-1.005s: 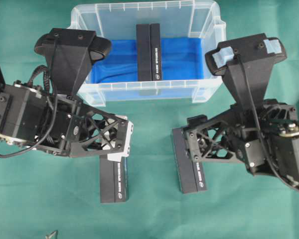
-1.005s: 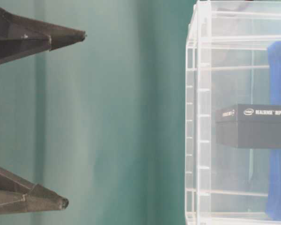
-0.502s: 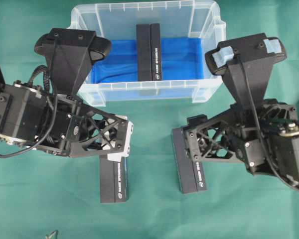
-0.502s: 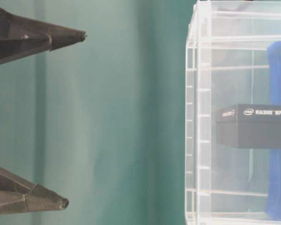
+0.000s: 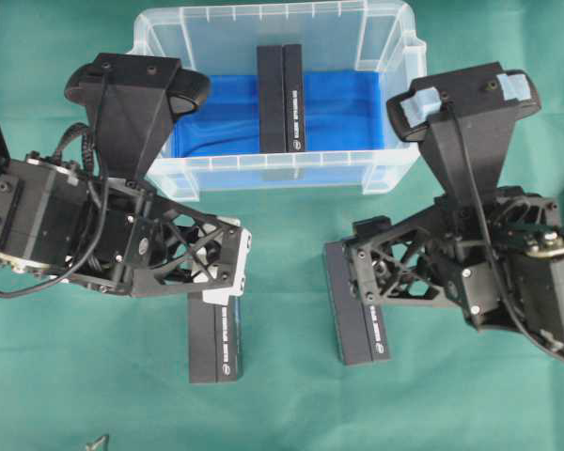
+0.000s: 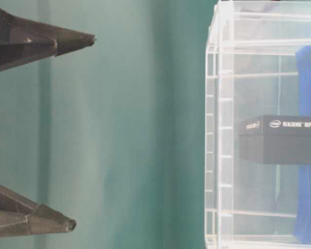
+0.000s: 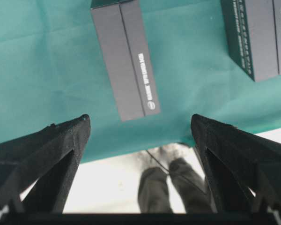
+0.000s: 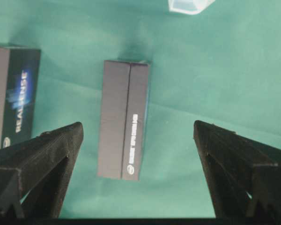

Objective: Take the box out of the case with both arms.
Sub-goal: 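Raise both open grippers away from the placed boxes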

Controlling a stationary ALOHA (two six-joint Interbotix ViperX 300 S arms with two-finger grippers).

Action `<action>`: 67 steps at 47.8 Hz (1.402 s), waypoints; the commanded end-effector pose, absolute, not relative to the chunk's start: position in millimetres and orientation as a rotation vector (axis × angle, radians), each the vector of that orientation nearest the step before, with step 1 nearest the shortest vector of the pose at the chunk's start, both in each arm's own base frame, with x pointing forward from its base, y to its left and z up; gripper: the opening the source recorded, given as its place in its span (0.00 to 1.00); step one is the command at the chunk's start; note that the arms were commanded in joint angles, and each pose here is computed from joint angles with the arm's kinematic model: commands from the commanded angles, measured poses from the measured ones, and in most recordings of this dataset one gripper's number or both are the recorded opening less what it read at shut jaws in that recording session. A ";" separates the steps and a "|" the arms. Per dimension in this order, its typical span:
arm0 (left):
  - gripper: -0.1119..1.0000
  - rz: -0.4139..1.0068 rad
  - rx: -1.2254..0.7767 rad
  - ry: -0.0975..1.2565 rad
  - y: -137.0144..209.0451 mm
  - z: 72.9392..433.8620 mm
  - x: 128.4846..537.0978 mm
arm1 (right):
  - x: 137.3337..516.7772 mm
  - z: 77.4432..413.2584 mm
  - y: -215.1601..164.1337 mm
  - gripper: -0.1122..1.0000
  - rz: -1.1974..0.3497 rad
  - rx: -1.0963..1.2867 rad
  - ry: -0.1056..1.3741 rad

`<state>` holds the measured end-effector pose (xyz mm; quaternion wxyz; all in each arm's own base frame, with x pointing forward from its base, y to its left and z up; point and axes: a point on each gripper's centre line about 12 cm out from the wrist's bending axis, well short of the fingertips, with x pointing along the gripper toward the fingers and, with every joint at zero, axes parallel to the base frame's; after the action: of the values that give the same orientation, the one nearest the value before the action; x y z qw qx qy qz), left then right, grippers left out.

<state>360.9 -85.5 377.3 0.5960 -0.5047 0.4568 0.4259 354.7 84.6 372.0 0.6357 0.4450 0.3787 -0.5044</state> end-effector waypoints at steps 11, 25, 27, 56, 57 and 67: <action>0.90 0.969 -1.188 1.046 -83.3 387.7 354.3 | 344.8 391.3 81.4 0.94 -1.117 1.058 0.840; 0.90 0.969 -1.185 1.054 -82.1 388.4 330.9 | 313.6 391.7 75.4 0.92 -1.118 1.074 0.878; 0.90 0.970 -1.181 1.058 -82.4 387.2 326.3 | 307.7 391.4 73.6 0.92 -1.119 1.077 0.880; 0.90 1.029 -1.249 1.068 -82.2 370.4 234.3 | 217.5 384.6 53.4 0.91 -1.182 1.088 0.933; 0.90 1.031 -1.252 1.067 -82.2 370.2 233.3 | 217.9 384.1 53.2 0.91 -1.182 1.089 0.931; 0.90 1.037 -1.248 1.067 -81.9 368.6 232.5 | 219.2 380.8 54.2 0.91 -1.183 1.083 0.937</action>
<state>234.2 -81.9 363.4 0.5610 -0.5254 0.4578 0.4469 220.5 53.3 376.8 0.5952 0.4610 0.4063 -0.5177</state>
